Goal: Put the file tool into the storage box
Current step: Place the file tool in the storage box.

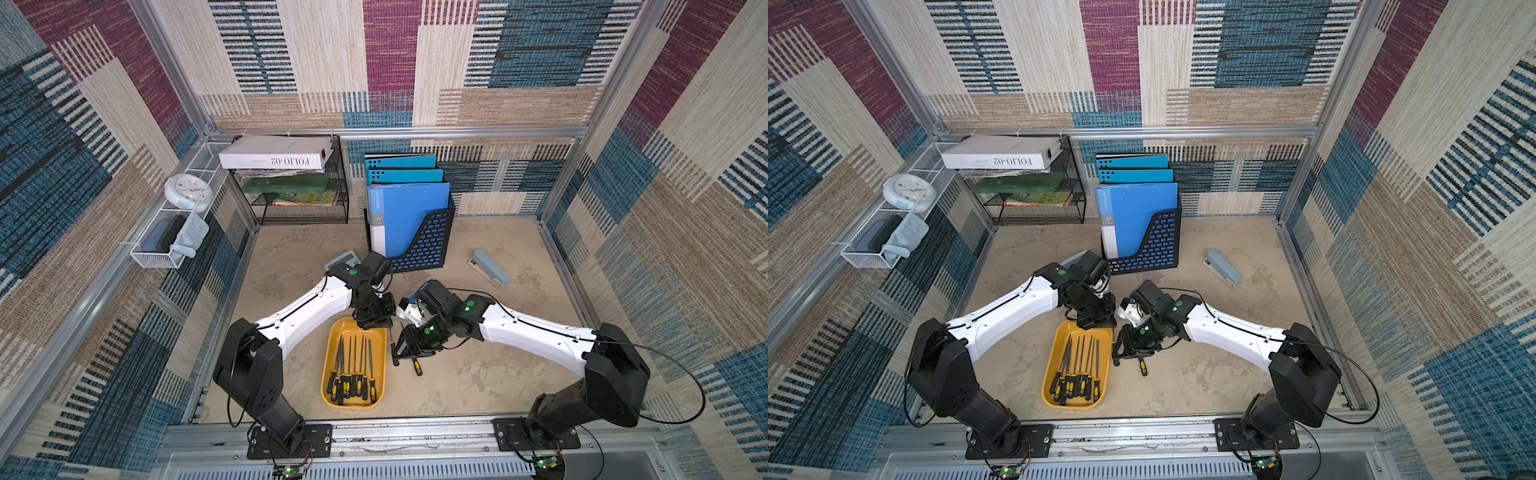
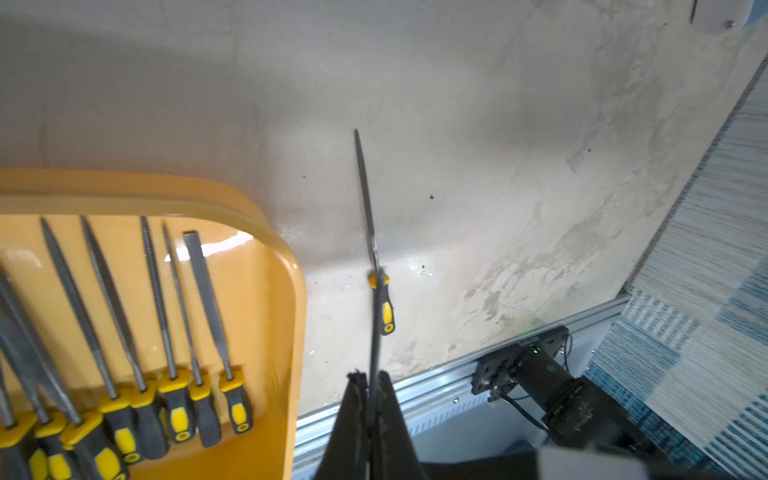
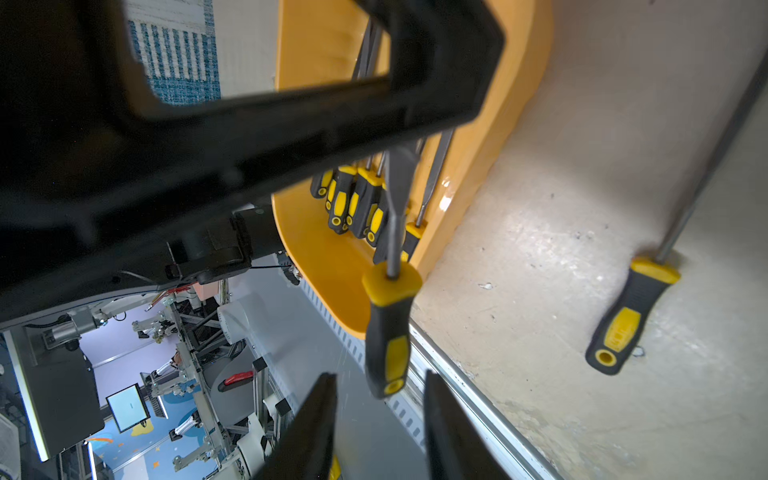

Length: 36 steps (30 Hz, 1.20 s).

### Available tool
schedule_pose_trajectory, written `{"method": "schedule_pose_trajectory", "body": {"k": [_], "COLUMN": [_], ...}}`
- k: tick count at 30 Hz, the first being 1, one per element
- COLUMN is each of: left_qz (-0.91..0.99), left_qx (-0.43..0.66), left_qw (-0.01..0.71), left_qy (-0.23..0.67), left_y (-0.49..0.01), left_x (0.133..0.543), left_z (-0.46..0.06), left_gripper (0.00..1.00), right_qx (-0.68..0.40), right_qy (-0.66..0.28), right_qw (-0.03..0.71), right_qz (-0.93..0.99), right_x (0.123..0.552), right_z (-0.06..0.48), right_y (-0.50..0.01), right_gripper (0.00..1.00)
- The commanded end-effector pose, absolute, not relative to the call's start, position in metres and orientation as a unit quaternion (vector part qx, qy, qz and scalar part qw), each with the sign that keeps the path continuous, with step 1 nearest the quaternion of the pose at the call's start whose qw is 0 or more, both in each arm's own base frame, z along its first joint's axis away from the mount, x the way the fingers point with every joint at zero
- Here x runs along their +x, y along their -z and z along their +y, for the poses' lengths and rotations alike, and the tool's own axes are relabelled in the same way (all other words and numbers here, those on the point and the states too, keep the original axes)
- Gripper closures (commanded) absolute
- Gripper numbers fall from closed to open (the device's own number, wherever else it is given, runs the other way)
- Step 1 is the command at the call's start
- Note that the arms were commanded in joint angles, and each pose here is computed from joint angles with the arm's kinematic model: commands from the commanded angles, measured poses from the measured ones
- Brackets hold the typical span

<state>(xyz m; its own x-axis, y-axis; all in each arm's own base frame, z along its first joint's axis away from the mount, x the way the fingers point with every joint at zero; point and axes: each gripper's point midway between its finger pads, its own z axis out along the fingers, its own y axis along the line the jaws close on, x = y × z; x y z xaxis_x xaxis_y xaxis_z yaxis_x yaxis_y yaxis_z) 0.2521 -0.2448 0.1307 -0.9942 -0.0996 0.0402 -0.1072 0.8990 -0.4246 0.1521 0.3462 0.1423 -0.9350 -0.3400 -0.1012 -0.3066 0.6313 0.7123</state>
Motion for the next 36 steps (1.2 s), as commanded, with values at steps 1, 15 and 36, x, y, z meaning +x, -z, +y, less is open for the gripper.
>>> {"method": "schedule_pose_trajectory", "body": {"k": [1,15,36], "left_qz": [-0.986,-0.999,-0.999], "left_qx": [0.022,-0.016,-0.005], "left_qw": [0.011,0.024,0.037], "left_qy": [-0.162,-0.026,0.004], "left_y": [-0.123,-0.074,-0.047], "left_x": [0.237,0.215,0.202], "left_z": [-0.216,-0.156,-0.142], "left_gripper": [0.98,0.98,0.72], "right_qx": [0.174,0.118,0.158], "right_qy": [0.384,0.199,0.117], "right_qw": [0.016,0.086,0.090], "right_qz": [-0.907,-0.969,-0.976], "right_x": [0.158,0.157,0.162], "right_z": [0.344,0.279,0.285], "right_y": [-0.146,-0.068,-0.029], "right_gripper": [0.38,0.43,0.50]}}
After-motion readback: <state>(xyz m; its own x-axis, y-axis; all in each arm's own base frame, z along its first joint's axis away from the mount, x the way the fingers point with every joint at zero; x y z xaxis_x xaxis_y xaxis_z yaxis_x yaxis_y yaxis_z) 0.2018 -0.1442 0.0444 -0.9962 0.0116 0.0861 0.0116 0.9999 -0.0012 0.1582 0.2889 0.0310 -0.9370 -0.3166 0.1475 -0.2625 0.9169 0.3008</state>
